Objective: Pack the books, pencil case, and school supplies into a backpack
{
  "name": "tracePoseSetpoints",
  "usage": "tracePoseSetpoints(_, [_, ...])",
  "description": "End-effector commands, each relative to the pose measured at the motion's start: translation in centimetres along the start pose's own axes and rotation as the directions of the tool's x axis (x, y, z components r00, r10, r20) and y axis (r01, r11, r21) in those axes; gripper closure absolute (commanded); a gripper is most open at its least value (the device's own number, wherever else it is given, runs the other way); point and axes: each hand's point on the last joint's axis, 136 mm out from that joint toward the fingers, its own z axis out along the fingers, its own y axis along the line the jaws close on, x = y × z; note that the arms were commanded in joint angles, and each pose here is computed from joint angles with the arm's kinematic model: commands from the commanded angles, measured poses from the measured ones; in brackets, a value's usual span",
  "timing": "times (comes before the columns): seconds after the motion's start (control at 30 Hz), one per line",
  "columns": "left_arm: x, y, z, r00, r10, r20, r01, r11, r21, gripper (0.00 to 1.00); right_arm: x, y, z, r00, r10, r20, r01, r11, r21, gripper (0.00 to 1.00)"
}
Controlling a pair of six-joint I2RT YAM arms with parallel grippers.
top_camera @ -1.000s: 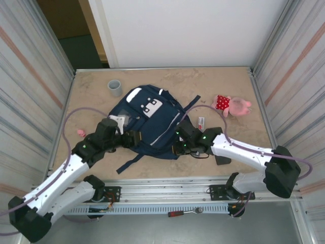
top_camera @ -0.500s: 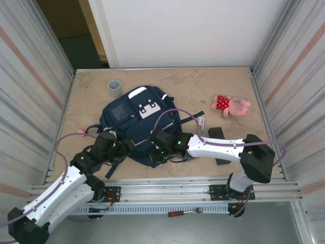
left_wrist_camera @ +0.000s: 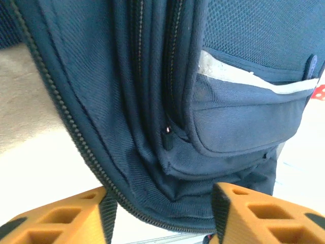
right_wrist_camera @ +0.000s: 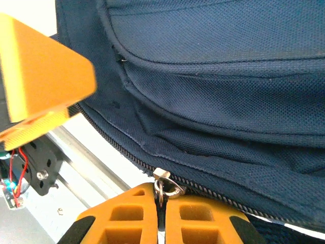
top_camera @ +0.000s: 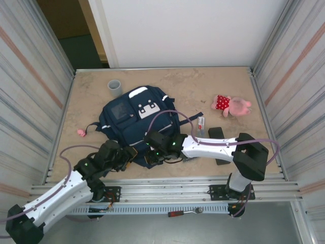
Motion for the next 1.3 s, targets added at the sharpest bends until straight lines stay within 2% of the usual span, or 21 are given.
tracePoseSetpoints(0.0, [-0.7,0.4,1.0,0.995,-0.093,0.041,0.093,0.996,0.009,0.57,-0.6,2.8,-0.2,1.0,-0.024,0.008,0.025,0.996,-0.083,1.0])
tracePoseSetpoints(0.03, [-0.8,0.5,1.0,0.994,-0.095,0.045,0.095,0.995,0.0,0.64,-0.4,2.7,-0.3,1.0,-0.029,0.001,0.028,0.996,-0.08,1.0])
tracePoseSetpoints(0.1, [-1.2,1.2,0.4,0.993,-0.092,0.079,0.096,0.994,-0.054,0.86,-0.2,1.9,-0.6,0.999,-0.033,-0.01,0.033,0.999,-0.043,1.0])
tracePoseSetpoints(0.17, [-1.9,2.0,-0.5,0.99,-0.067,0.125,0.082,0.99,-0.114,1.0,0.3,0.6,-1.0,0.999,-0.024,-0.032,0.024,1.0,-0.006,1.0])
tracePoseSetpoints(0.27, [-2.7,3.1,-1.5,0.987,-0.034,0.156,0.062,0.983,-0.174,1.0,1.1,-2.3,-1.9,0.997,0.012,-0.072,-0.007,0.997,0.073,1.0])
tracePoseSetpoints(0.43, [-3.5,3.8,-2.3,0.989,-0.01,0.15,0.04,0.98,-0.195,1.0,1.8,-6.9,-3.7,0.993,0.068,-0.098,-0.047,0.979,0.2,1.0])
tracePoseSetpoints(0.6, [-5.1,3.5,-3.7,0.984,0.056,0.172,-0.014,0.972,-0.236,1.0,1.5,-8.8,-4.4,0.991,0.091,-0.095,-0.065,0.967,0.248,1.0])
tracePoseSetpoints(0.67, [-5.8,3.2,-4.1,0.981,0.076,0.178,-0.03,0.968,-0.25,1.0,1.3,-7.9,-4.1,0.992,0.08,-0.096,-0.058,0.975,0.214,1.0])
tracePoseSetpoints(0.8, [-7.2,2.9,-4.6,0.977,0.106,0.188,-0.048,0.956,-0.288,1.0,1.3,-3.5,-2.8,0.995,0.032,-0.09,-0.023,0.995,0.095,1.0])
tracePoseSetpoints(0.97, [-8.7,2.3,-5.0,0.97,0.146,0.192,-0.077,0.942,-0.326,1.0,2.1,0.7,-1.2,0.994,0.005,-0.111,-0.003,1.0,0.019,1.0])
tracePoseSetpoints(1.27, [-10.7,1.8,-6.0,0.957,0.184,0.226,-0.096,0.931,-0.352,0.96,1.3,3.3,0.2,0.994,-0.003,-0.105,0.0,1.0,-0.029,1.0])
